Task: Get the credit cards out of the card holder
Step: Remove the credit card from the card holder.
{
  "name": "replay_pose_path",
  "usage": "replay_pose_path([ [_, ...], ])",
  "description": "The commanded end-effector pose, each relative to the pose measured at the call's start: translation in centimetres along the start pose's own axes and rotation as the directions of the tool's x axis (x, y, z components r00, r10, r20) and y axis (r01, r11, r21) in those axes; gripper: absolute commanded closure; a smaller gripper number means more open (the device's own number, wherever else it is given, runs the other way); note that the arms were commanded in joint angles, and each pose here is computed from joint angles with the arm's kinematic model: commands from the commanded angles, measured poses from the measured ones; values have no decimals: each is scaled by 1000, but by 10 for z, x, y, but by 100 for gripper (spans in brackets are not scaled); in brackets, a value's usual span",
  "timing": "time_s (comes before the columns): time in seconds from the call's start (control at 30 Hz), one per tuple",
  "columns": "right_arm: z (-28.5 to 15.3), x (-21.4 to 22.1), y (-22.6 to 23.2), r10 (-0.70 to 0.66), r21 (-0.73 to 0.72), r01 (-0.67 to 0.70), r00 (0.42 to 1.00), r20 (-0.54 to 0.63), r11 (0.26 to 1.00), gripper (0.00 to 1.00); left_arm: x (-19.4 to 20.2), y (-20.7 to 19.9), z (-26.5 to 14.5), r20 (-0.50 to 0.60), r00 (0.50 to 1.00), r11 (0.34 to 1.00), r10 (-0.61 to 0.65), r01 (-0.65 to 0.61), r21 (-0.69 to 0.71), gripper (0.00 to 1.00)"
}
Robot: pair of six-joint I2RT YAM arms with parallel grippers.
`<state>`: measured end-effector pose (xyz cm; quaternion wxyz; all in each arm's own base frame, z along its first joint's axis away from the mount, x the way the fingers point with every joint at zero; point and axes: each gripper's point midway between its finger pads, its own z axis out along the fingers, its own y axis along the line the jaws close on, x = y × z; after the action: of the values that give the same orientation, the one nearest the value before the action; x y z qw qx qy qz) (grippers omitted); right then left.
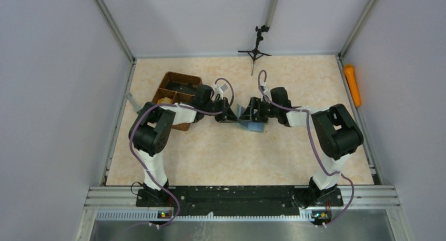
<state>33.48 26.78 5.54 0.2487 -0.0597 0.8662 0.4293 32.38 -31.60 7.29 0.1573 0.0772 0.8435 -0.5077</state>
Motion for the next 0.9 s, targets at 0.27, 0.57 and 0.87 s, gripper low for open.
replay_pose_path([
  [0.27,-19,-27,18,73,-182,-52,992,108,982,24,-11,-61,-14,60,988,970,142,-151,189,100],
  [0.57,-15,-23,17,83,-192,-66,993,83,979,29,-10,-67,-14,64,985,964,163,-172,202,100],
  [0.87,-11,-19,15,66,-163,-55,996,60,985,33,-8,-74,-16,72,980,956,183,-195,218,100],
])
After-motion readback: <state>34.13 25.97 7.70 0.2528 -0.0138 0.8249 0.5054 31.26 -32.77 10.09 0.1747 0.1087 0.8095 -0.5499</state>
